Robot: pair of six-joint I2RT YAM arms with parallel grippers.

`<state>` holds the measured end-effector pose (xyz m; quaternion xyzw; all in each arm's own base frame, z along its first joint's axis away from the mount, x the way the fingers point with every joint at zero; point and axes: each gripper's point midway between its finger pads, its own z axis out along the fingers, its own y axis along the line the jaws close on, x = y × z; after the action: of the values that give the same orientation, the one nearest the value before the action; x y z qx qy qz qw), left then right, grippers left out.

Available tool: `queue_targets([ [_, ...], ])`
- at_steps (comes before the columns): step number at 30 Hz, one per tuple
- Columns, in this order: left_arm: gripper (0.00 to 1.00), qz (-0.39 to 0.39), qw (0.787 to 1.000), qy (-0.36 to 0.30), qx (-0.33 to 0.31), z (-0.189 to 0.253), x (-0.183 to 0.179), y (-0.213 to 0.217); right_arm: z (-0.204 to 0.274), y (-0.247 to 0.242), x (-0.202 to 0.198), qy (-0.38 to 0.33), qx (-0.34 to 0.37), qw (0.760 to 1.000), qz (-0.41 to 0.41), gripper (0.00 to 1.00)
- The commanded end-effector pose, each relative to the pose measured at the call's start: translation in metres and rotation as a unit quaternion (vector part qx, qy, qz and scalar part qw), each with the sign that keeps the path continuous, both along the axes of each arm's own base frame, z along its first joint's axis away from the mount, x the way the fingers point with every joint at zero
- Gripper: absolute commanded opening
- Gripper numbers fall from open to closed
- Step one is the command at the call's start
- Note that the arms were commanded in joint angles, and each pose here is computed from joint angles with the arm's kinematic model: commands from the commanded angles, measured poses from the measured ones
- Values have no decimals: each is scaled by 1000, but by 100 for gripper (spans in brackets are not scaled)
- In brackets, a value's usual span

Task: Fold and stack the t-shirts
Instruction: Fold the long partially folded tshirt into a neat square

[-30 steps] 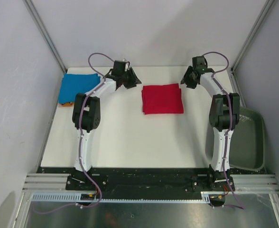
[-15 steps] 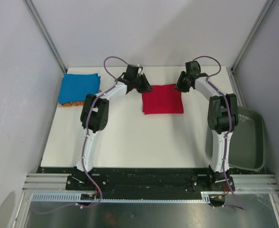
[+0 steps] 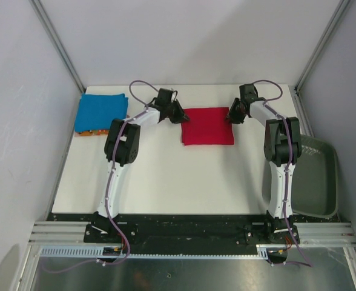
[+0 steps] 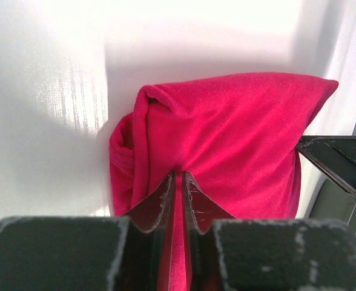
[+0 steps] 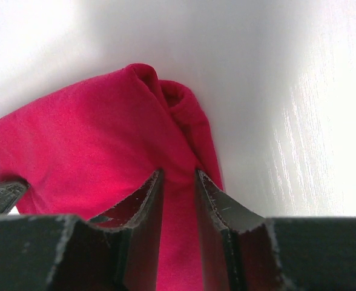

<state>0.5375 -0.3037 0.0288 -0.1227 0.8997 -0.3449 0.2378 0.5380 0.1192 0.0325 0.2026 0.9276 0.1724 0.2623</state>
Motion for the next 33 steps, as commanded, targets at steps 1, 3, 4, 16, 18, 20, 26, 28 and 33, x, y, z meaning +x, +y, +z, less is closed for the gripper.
queue_targets([
  [1, 14, 31, 999, -26, 13, 26, 12, 22, -4, -14, -6, 18, -22, 1000, -14, 32],
  [3, 15, 30, 999, -41, 10, 42, 16, 26, 5, -15, -4, 10, -24, 1000, -12, 33],
  [4, 16, 28, 998, -50, 10, 51, 17, 28, 11, -15, -2, 5, -26, 1000, -11, 34],
  [16, 37, 87, 987, -101, 93, 98, -8, 124, 85, -17, -8, -58, -66, 996, 3, 50],
  [18, 40, 107, 983, -94, 118, 92, -17, 149, 92, -14, -17, -63, -57, 996, 3, 50],
  [20, 42, 128, 977, -85, 147, 85, -26, 176, 94, -9, -28, -67, -46, 997, 6, 50],
  [26, 44, 158, 955, -50, 246, 64, -45, 233, 94, -1, -57, -60, -28, 998, 13, 50],
  [28, 45, 162, 947, -38, 274, 57, -51, 244, 95, 0, -62, -60, -28, 998, 16, 50],
  [33, 45, 182, 924, -12, 337, 47, -63, 270, 94, 4, -72, -58, -23, 998, 26, 49],
])
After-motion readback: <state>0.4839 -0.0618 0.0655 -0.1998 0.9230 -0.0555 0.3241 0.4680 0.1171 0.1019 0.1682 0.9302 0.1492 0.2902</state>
